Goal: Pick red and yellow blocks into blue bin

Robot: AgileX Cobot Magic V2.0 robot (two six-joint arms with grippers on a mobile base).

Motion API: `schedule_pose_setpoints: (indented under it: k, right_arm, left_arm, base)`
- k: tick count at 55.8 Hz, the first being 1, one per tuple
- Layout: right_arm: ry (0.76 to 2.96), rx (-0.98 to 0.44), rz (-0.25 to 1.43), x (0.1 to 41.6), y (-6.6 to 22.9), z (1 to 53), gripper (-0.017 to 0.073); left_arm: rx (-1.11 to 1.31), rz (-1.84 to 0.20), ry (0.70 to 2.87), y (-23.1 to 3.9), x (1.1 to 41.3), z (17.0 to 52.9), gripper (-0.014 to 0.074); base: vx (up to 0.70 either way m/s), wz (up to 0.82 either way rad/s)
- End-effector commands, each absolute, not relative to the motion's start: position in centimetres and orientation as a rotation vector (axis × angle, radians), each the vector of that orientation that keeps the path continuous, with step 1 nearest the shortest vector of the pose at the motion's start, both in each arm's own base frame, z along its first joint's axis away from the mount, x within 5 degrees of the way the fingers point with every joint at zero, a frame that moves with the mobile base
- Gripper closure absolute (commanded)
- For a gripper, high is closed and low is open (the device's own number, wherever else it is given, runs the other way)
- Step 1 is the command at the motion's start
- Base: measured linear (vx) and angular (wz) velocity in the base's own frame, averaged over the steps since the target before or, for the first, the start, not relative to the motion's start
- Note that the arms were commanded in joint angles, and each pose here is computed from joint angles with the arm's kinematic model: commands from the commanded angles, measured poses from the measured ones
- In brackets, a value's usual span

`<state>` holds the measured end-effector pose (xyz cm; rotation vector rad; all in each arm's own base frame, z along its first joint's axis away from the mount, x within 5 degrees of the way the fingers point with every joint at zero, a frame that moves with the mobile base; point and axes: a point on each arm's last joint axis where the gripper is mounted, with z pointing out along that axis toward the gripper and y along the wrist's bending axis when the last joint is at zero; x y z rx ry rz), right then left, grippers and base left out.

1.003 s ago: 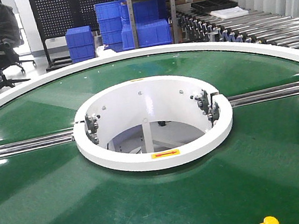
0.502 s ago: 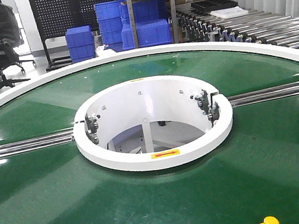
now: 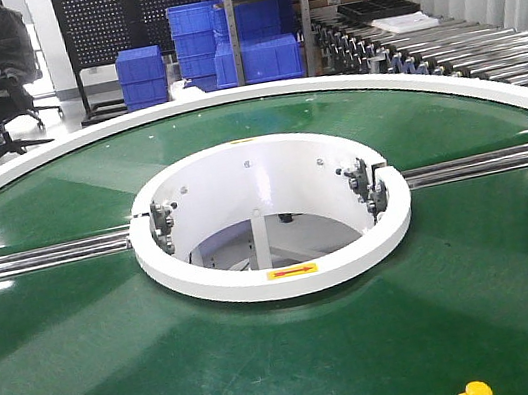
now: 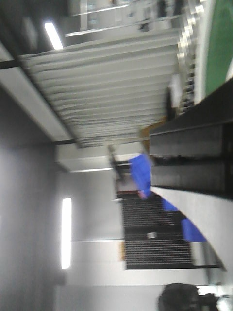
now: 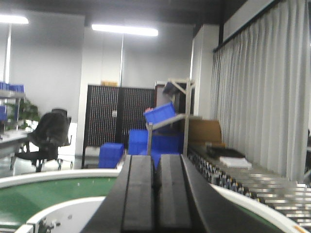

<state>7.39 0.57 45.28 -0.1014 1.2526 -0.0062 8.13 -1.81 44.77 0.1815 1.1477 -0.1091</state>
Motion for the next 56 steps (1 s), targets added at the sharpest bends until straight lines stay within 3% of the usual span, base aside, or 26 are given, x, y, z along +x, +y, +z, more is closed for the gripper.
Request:
schedule_pose_setpoints:
  k: [1,13,23,30,39,48,56]
  right_arm:
    - [1.238,-0.104,-0.024,10.2,0.7,47.4,0.0569]
    - [1.369,-0.109,-0.014,14.4,1.0,46.1,0.0569]
    - [1.407,-0.113,-0.014,15.2,1.1,45.6,0.0561]
    - [1.409,-0.115,-0.017,15.2,1.1,45.6,0.0515]
    - [1.428,-0.115,-0.015,15.2,1.1,45.4,0.0339]
    - [1.436,-0.116,-0.014,15.2,1.1,45.4,0.0022]
    - [1.403,-0.093,0.018,15.1,1.1,45.7,-0.0144]
  left_arm:
    - [0.204,-0.111,1.239,-2.8,12.2,46.2,0.0592]
    - [0.219,-0.109,1.376,-4.2,18.3,44.7,0.0592]
    - [0.214,-0.108,1.394,-4.4,19.5,44.2,0.0587]
    - [0.202,-0.104,1.359,-4.3,19.4,44.5,0.0538]
    - [0.202,-0.104,1.359,-4.3,19.4,44.5,0.0386]
    - [0.203,-0.104,1.360,-4.3,19.4,44.5,0.0165]
    - [0.202,-0.104,1.359,-4.3,19.5,44.5,0.0041]
  base:
    - [0.00,0.00]
    - [0.00,0.00]
    - [0.00,0.00]
    - [0.00,0.00]
    - [0.00,0.00]
    - [0.00,0.00]
    - [0.00,0.00]
